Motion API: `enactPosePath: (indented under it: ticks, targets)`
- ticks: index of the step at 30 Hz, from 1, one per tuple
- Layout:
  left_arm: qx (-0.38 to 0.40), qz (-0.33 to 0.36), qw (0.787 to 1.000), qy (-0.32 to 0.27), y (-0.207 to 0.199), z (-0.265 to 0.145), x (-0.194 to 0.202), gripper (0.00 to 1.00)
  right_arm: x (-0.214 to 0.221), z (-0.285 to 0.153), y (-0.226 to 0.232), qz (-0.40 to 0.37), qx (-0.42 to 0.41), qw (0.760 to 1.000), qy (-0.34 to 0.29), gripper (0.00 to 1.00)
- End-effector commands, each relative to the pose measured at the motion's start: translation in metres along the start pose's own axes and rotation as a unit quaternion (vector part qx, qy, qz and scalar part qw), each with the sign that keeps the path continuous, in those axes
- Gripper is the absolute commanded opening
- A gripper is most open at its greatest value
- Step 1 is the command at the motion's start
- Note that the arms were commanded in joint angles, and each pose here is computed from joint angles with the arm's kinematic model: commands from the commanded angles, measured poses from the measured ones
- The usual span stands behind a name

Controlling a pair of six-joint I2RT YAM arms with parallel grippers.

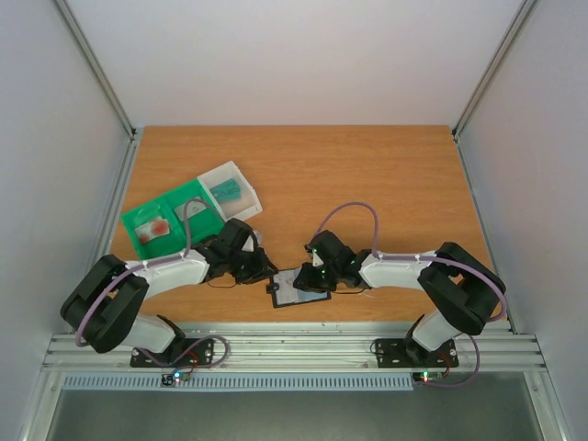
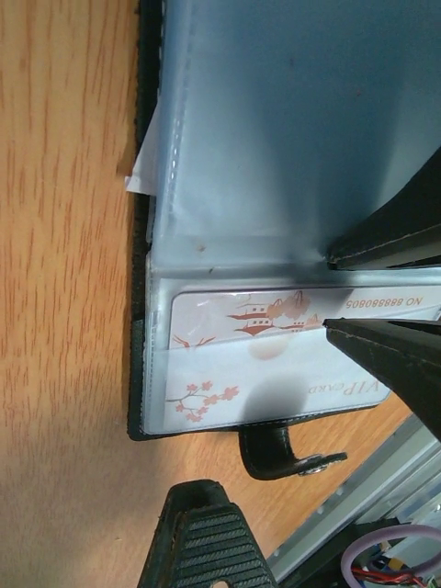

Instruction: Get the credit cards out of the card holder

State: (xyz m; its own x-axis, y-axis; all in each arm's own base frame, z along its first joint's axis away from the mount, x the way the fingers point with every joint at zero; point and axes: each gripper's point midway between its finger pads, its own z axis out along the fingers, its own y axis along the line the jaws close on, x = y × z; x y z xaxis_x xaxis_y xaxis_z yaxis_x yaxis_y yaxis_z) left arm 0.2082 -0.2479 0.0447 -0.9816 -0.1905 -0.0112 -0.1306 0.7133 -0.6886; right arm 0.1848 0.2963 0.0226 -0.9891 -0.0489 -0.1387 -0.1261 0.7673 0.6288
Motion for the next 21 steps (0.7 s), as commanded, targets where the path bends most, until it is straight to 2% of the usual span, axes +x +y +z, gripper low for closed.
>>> enactPosePath:
  ticks: [1,12,19,21]
  targets:
    - [0.012,0.012,1.0,-0.011,-0.015,-0.002,-0.007,0.18,0.006,-0.001,-0.018,0.008,0.035,0.999,-0.005,0.17]
    - [-0.027,0.0,1.0,0.01,0.008,0.017,0.001,0.13,0.009,0.004,-0.02,0.011,0.027,1.0,0.002,0.17]
    - [-0.037,-0.005,0.999,0.008,0.018,0.019,0.004,0.01,0.011,0.008,-0.022,0.013,0.029,0.999,0.007,0.17]
    - [-0.039,-0.007,0.999,0.008,0.021,0.019,0.005,0.01,0.011,0.008,-0.022,0.014,0.028,0.999,0.007,0.16]
